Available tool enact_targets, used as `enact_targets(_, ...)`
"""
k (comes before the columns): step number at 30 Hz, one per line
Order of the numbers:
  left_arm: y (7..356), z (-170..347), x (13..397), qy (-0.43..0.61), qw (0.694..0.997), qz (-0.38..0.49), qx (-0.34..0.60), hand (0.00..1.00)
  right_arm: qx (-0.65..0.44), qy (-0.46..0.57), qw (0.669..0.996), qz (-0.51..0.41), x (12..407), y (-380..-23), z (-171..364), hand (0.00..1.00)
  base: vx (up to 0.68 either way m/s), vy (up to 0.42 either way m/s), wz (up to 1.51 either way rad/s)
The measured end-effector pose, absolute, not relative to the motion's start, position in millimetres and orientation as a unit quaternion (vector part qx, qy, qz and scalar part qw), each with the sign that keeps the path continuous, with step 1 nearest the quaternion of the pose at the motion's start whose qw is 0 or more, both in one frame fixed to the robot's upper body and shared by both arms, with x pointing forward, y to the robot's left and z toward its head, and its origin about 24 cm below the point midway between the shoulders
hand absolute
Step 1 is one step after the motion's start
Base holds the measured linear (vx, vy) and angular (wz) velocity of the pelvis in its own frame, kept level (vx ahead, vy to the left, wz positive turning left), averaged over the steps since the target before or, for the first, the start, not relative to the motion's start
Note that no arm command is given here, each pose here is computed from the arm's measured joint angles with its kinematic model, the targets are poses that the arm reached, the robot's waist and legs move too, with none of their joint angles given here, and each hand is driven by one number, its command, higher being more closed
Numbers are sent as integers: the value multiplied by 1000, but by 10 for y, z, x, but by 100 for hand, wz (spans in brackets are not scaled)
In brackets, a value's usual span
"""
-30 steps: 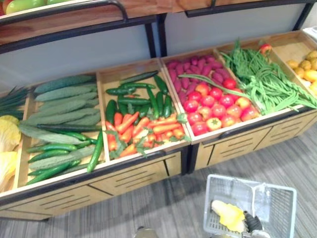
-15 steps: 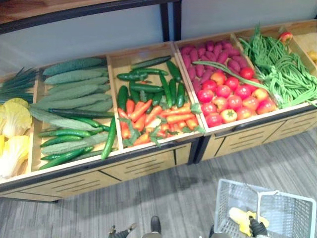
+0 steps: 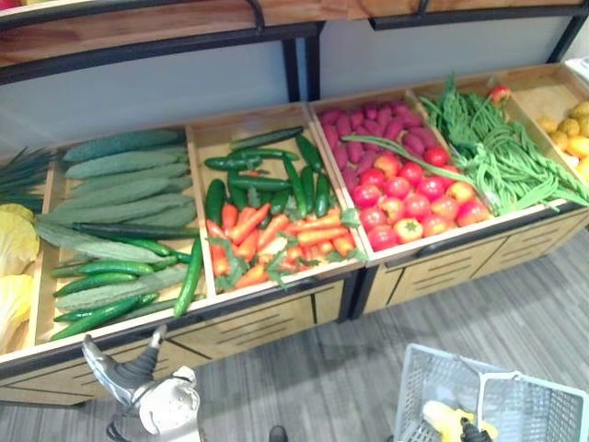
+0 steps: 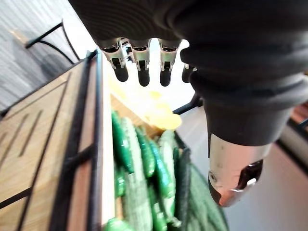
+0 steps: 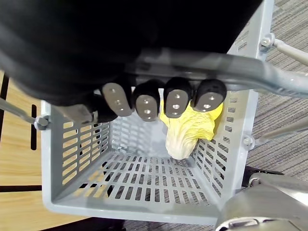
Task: Pick vegetable in the basket
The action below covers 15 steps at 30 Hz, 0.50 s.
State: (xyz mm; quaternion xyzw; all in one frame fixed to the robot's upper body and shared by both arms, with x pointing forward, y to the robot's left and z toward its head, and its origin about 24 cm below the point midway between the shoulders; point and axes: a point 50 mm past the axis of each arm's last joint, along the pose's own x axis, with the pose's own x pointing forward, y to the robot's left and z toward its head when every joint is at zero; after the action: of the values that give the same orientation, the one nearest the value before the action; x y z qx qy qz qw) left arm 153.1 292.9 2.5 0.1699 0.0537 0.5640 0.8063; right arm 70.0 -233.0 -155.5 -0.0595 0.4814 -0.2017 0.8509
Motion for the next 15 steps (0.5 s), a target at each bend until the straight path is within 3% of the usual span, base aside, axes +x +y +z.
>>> enact_targets(7, 2935, 184, 1557, 17, 805, 557, 206, 0, -71, 481, 855, -179, 718, -2277, -1561, 100, -12, -2, 0)
enact_targets(13, 2816, 567, 1838, -74, 837, 448, 307, 0, -83, 481, 856, -171, 726, -2314, -1551, 100, 3, 1, -1)
enact_targets(15, 2811, 709, 1939, -107, 832, 419, 347, 0, -93, 476, 858, -167, 761, -2356, -1533, 100, 36, 9, -10)
